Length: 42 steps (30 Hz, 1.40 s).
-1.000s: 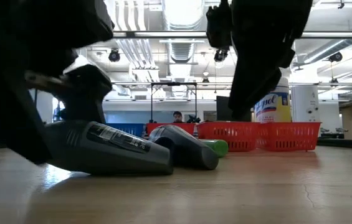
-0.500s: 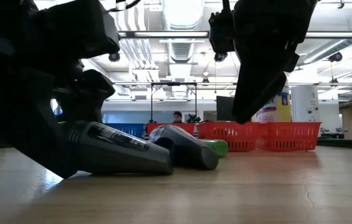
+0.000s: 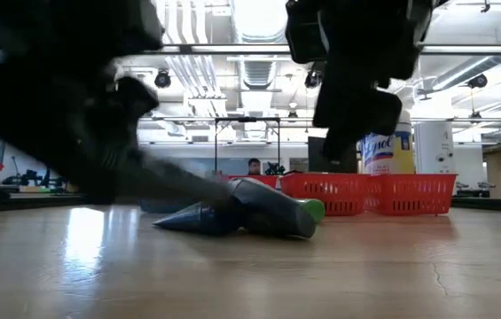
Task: Pick & Place Travel size toiletries
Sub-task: Put the black deodorant into the middle red bin
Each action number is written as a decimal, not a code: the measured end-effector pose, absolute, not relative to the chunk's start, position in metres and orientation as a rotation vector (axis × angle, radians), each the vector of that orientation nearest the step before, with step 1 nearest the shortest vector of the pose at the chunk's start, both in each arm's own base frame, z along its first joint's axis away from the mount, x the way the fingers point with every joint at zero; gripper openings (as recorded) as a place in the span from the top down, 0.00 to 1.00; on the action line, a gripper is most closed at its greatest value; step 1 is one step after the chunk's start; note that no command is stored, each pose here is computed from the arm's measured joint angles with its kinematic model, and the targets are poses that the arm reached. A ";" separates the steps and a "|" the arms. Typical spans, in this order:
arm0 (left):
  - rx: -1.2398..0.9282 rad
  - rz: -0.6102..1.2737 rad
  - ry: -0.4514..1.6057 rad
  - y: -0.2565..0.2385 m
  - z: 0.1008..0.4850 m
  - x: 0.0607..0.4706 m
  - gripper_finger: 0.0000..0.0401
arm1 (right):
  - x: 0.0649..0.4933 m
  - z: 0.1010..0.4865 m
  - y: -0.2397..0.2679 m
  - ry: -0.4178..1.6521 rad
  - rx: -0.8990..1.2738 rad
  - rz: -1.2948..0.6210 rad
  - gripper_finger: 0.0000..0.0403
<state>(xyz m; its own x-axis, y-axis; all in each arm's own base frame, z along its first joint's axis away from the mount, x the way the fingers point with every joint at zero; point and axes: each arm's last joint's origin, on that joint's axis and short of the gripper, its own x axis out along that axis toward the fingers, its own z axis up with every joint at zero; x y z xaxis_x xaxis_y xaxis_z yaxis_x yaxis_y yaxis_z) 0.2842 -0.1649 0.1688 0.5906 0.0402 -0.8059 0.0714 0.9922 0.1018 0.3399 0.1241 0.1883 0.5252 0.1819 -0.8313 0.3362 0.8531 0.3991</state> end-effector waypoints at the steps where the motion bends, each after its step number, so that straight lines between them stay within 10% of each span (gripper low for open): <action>1: 0.122 -0.001 0.920 -0.162 0.177 0.282 0.49 | 0.341 0.190 0.123 1.020 0.596 -0.096 0.43; 23: 0.109 0.268 0.491 -0.117 0.280 0.232 0.49 | 0.354 0.285 0.057 0.421 1.121 -0.119 0.26; 42: 0.120 0.228 0.383 -0.115 0.296 0.244 0.49 | 0.361 0.290 0.049 0.372 1.196 -0.045 0.30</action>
<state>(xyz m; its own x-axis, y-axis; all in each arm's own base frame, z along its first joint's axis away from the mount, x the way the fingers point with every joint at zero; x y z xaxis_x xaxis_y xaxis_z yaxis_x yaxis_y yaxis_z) 0.2436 -0.1150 0.2958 0.9022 0.2429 -0.3563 -0.1977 0.9673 0.1589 0.3610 0.0492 0.2896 0.9387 0.1602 -0.3054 0.2290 0.3725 0.8993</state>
